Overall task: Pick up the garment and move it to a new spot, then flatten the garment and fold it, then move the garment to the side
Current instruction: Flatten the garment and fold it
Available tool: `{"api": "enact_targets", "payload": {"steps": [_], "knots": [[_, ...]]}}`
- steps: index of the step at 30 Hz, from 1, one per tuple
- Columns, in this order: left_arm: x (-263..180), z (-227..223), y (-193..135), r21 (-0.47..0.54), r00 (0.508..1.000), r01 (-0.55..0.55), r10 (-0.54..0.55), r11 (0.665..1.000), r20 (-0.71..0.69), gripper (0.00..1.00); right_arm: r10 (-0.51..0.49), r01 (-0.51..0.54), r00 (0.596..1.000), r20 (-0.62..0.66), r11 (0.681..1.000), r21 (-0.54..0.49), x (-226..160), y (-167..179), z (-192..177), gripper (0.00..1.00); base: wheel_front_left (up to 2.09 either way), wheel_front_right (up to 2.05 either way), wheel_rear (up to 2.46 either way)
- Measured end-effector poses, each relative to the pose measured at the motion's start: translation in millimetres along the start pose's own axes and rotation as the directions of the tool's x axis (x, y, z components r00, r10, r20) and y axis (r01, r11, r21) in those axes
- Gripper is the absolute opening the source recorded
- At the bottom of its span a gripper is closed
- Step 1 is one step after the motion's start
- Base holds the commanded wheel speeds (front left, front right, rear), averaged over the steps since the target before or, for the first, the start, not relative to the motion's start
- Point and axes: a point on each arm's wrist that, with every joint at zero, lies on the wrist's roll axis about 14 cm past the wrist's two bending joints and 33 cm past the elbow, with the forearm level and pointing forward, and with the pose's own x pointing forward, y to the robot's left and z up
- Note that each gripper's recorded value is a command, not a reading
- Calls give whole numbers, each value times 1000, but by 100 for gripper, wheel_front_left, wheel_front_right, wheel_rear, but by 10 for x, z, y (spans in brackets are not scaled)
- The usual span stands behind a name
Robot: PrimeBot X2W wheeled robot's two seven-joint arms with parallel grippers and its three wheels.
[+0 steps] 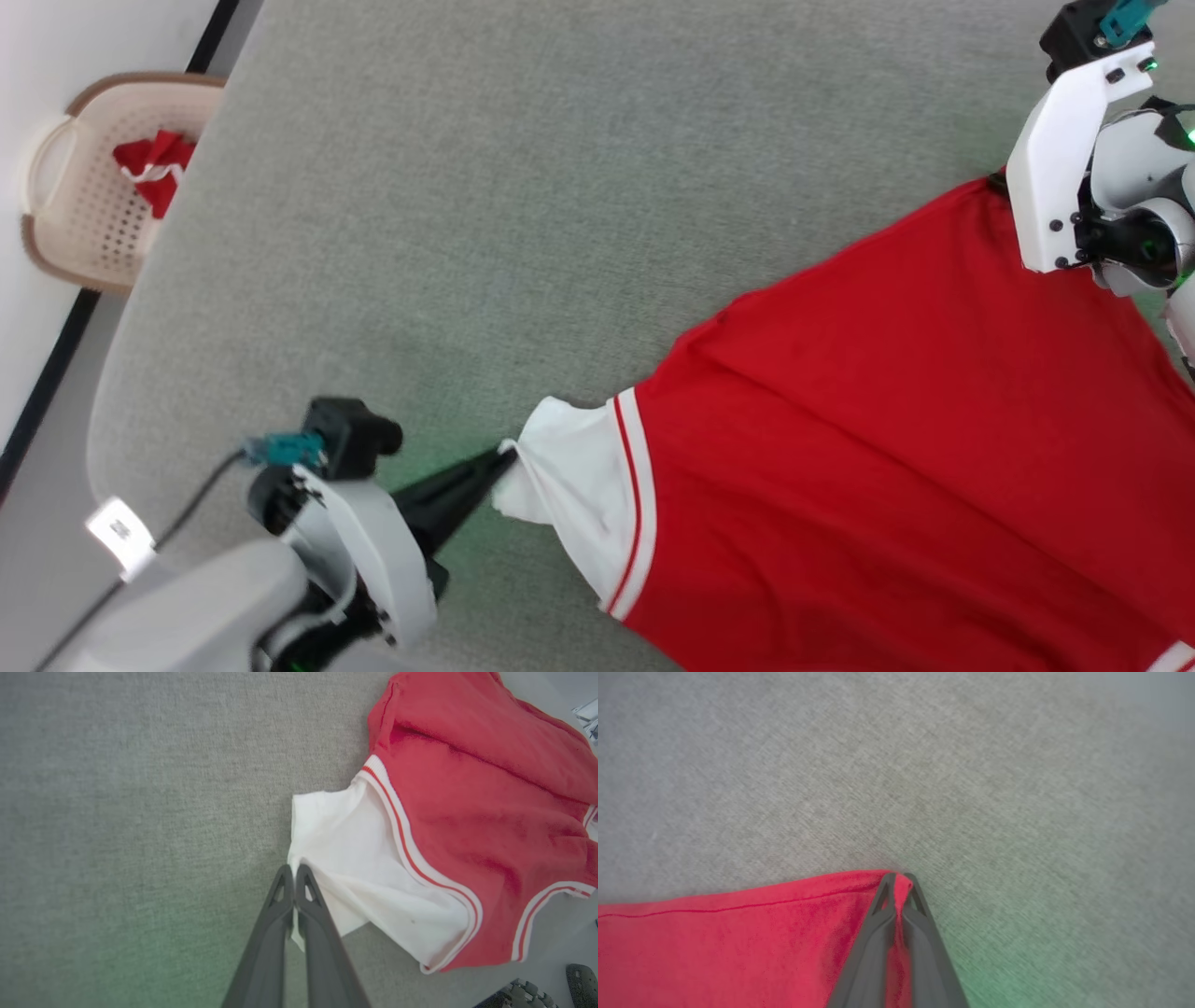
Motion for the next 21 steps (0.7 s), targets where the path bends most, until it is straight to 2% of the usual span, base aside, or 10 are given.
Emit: {"api": "enact_targets", "payload": {"steps": [7, 12, 21], "knots": [[3, 477, 132, 90, 999, -36, 33, 995, 43, 0, -42, 43, 993, 112, 999, 0, -281, -160, 152, 0, 0, 0, 0], [-55, 1093, 143, 195, 993, -67, 45, 978, 112, 0, -69, 71, 969, 238, 997, 0, -626, -240, 392, 0, 0, 0, 0], [-330, 2468, -13, 370, 951, -177, 62, 912, 304, 0, -118, 147, 857, 502, 989, -18, -1520, -306, 941, 0, 0, 0, 0]]}}
